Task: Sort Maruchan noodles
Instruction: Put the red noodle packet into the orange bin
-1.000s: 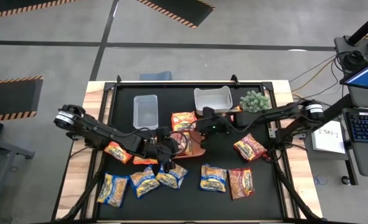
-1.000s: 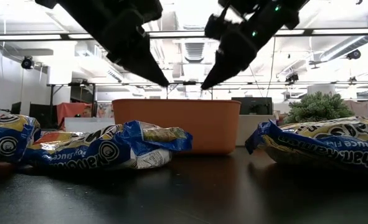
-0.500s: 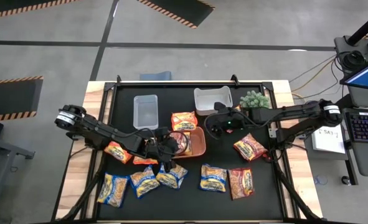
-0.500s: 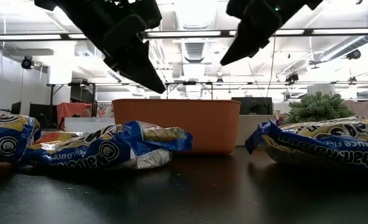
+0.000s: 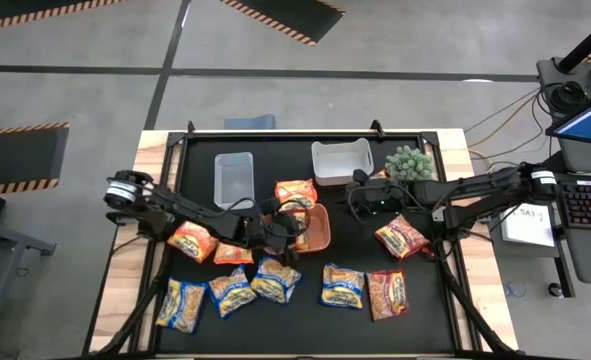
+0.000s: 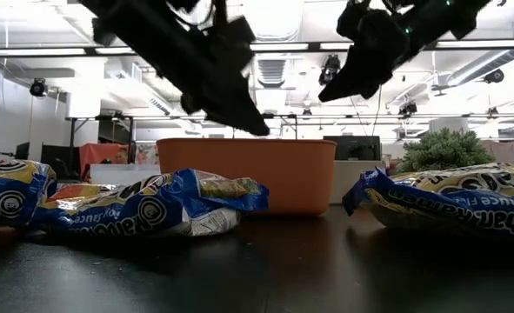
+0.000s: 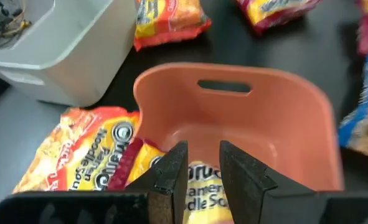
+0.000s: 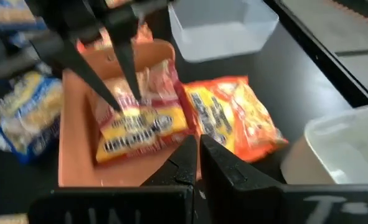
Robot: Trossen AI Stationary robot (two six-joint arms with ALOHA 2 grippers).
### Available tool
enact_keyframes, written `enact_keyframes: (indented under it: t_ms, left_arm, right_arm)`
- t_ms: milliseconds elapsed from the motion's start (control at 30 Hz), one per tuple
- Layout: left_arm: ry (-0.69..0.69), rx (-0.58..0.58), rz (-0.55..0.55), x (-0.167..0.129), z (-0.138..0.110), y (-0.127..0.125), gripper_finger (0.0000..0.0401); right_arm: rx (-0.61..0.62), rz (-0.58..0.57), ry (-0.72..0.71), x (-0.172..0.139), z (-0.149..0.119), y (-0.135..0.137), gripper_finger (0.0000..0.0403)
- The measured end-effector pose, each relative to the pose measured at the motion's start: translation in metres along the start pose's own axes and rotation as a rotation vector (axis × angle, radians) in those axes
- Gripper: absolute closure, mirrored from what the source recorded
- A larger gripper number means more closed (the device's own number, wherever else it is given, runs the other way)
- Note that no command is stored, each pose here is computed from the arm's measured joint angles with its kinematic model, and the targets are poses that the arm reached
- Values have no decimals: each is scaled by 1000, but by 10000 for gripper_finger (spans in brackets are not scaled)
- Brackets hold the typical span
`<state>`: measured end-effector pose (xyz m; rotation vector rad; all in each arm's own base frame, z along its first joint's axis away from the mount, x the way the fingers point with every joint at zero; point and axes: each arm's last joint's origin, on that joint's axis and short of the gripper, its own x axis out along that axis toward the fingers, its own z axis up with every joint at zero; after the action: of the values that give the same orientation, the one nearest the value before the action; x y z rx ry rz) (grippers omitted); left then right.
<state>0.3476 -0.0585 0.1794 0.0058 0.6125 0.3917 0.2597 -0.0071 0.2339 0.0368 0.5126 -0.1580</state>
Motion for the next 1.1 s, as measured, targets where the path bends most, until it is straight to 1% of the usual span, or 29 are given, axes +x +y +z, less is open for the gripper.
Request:
enact_keyframes:
  t_ms: [100,167,267,333,467,533,800,967,1100]
  left_arm:
    - [12,1,11,9,0,0,327]
    - [19,1,14,14,-1,-1,327]
    - [45,11,3,23,-5,-4,327]
    - [61,18,0,28,-9,-6,327]
    - [112,16,-26,32,-16,-8,327]
    - [145,9,-18,31,-19,-7,327]
    - [321,-49,29,15,-27,3,327]
    - [316,-36,18,12,-22,3,327]
    - [284,1,-7,11,-8,0,327]
  right_arm:
    - [22,22,-40,9,-8,2,394]
    - [30,68,-58,17,-10,4,394]
    - [25,93,-19,30,-20,7,394]
    - [19,90,39,39,-29,8,394]
    - [12,82,113,53,-42,8,394]
    - [11,79,123,57,-44,9,394]
    - [8,71,149,55,-46,8,394]
    - [1,73,142,51,-43,8,394]
    - [1,72,144,46,-38,7,394]
